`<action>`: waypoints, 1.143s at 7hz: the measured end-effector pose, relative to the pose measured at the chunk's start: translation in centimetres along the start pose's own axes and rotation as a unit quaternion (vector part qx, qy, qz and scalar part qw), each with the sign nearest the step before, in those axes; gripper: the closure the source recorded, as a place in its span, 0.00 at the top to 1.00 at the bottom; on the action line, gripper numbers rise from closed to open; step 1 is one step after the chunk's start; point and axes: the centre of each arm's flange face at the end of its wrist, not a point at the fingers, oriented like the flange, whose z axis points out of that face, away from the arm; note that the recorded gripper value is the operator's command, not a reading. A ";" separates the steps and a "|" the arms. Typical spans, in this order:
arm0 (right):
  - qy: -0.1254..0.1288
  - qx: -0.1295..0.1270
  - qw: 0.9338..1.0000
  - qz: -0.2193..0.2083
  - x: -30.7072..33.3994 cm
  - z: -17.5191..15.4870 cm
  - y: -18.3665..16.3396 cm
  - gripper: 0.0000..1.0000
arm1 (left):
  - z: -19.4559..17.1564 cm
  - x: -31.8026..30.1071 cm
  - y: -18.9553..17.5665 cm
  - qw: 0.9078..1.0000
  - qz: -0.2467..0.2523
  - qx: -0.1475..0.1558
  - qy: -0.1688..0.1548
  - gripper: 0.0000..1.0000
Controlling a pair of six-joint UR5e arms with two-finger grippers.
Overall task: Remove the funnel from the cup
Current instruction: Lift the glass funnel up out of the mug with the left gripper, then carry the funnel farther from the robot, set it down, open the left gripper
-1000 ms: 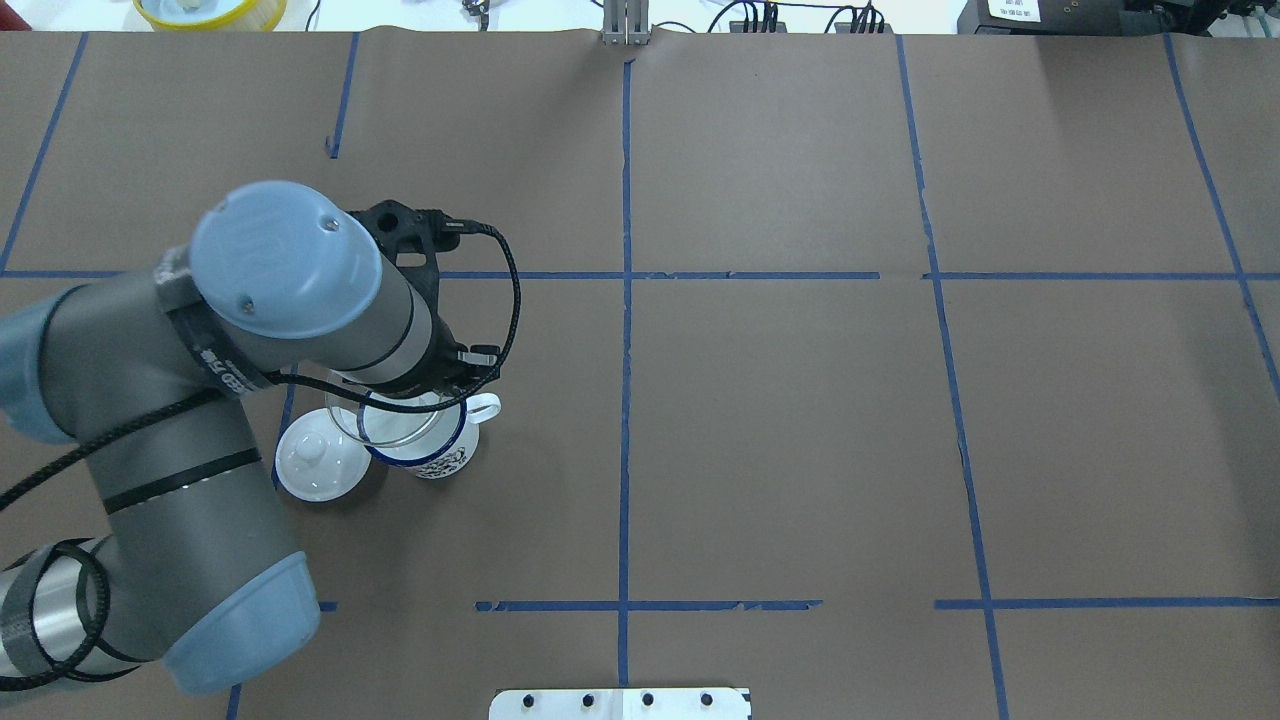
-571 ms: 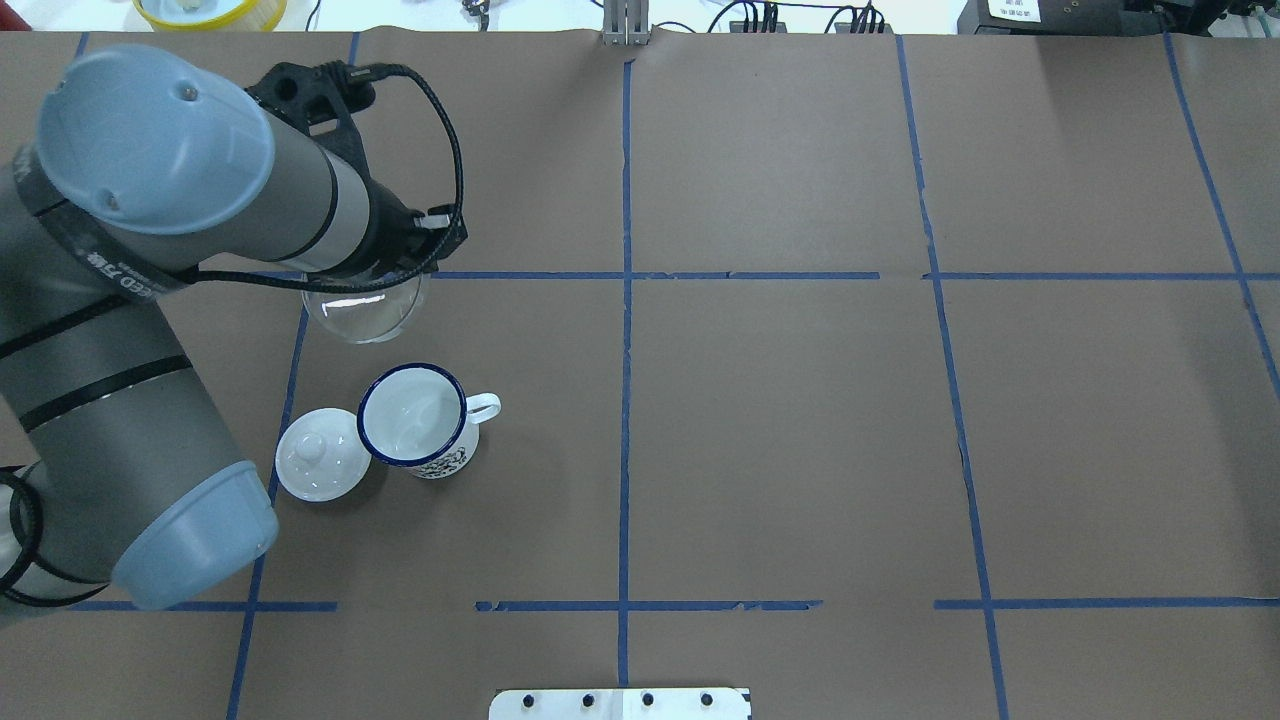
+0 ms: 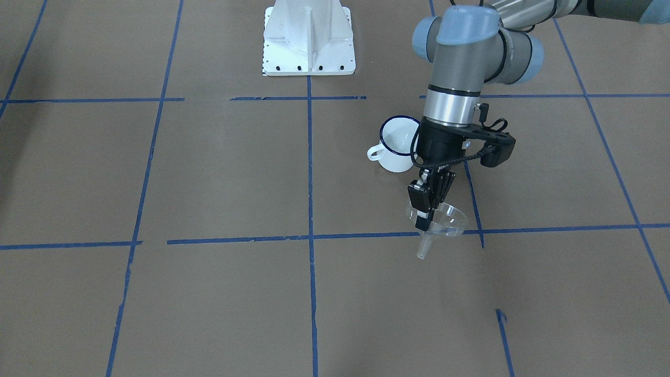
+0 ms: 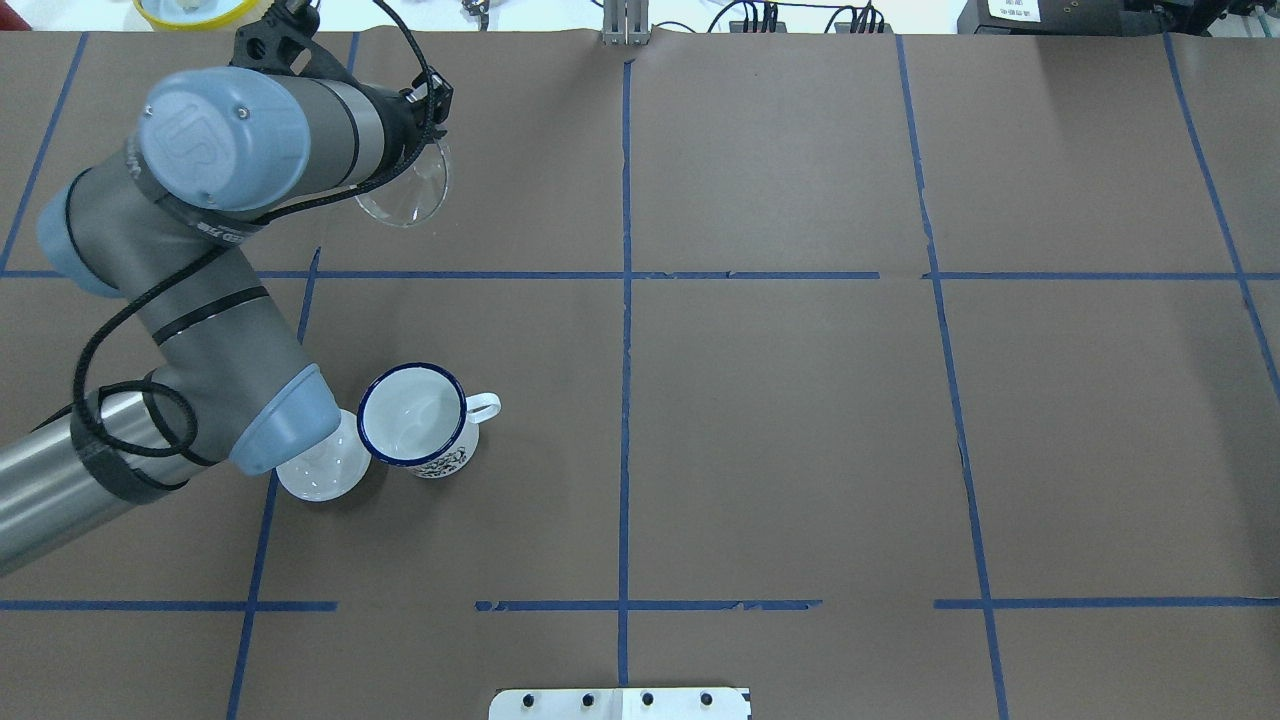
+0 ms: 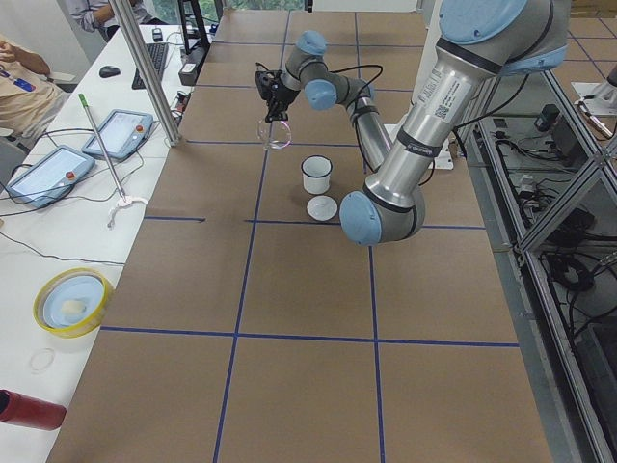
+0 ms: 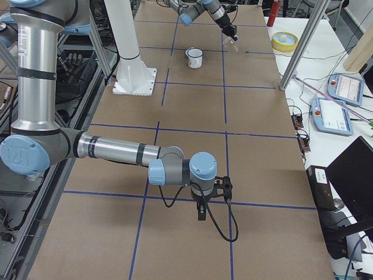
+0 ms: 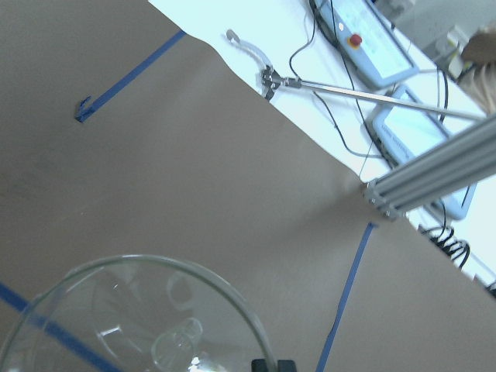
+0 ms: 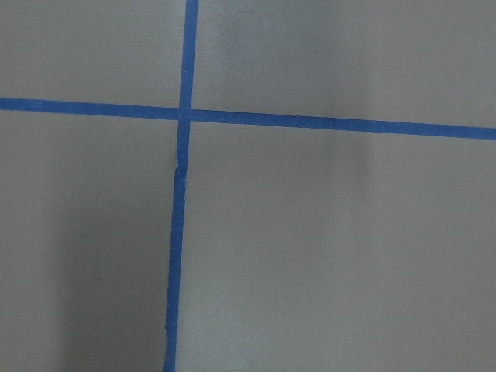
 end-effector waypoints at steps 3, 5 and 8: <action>0.000 0.000 1.000 0.000 0.0 0.0 0.0 1.00 | 9.7 -4.3 -0.8 0.993 -0.089 0.074 0.038 0.00; 0.000 0.000 1.000 0.000 0.0 0.0 0.0 1.00 | 11.7 -6.1 -0.1 0.992 -0.091 0.072 0.040 0.32; 0.000 0.000 1.000 0.000 0.0 0.0 0.0 1.00 | 12.1 -6.4 0.6 0.995 -0.067 0.069 0.039 0.99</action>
